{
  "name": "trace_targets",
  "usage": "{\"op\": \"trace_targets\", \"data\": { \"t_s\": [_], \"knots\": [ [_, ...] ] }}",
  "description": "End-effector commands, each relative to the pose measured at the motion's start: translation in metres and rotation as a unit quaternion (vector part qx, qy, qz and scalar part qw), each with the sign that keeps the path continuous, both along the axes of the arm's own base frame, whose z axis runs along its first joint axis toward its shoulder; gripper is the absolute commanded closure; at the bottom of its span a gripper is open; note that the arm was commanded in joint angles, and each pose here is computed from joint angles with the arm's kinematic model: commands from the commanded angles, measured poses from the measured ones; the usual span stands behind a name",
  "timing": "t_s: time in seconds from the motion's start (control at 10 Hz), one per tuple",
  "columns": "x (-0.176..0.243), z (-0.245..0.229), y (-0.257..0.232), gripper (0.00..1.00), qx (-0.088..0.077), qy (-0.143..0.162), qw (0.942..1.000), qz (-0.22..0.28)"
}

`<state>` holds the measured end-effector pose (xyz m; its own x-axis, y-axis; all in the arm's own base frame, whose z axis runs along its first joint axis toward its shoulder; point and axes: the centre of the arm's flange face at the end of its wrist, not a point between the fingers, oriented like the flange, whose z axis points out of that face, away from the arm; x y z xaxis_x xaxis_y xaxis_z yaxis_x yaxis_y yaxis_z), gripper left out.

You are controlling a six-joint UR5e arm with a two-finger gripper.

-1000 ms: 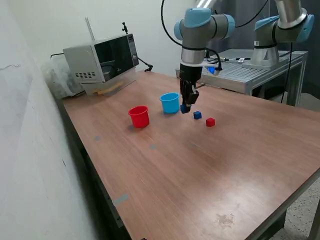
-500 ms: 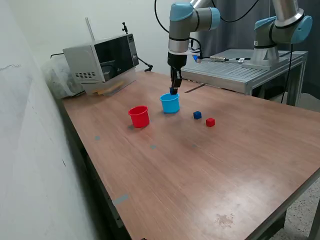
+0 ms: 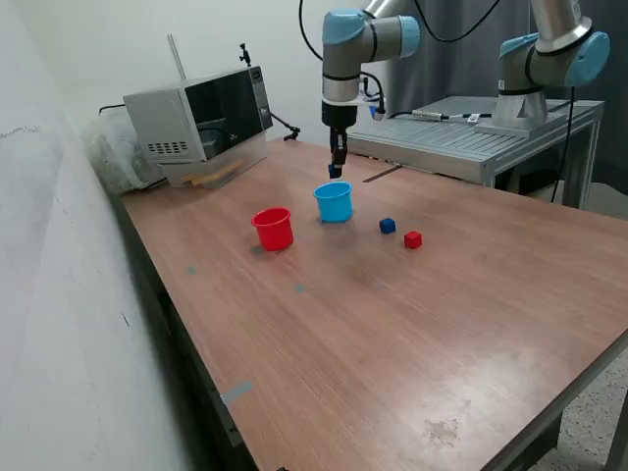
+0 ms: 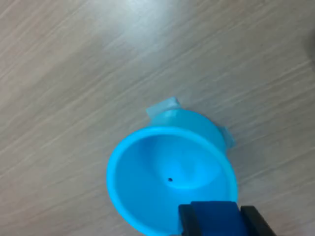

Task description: Place red objects in the red bin, and blue objects in the blue bin.

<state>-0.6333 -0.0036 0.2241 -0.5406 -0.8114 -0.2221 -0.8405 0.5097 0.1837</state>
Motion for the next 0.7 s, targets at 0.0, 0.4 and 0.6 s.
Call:
{"op": "trace_targets", "data": {
  "t_s": [0.0, 0.4, 0.6],
  "knots": [
    [0.003, -0.001, 0.014, 1.00, 0.000, -0.003, 0.9999, -0.011],
    [0.004, -0.008, 0.030, 1.00, -0.001, -0.009, 0.9997, -0.024],
    [0.004, -0.011, 0.031, 1.00, -0.002, -0.011, 0.9996, -0.025]
  ]
}}
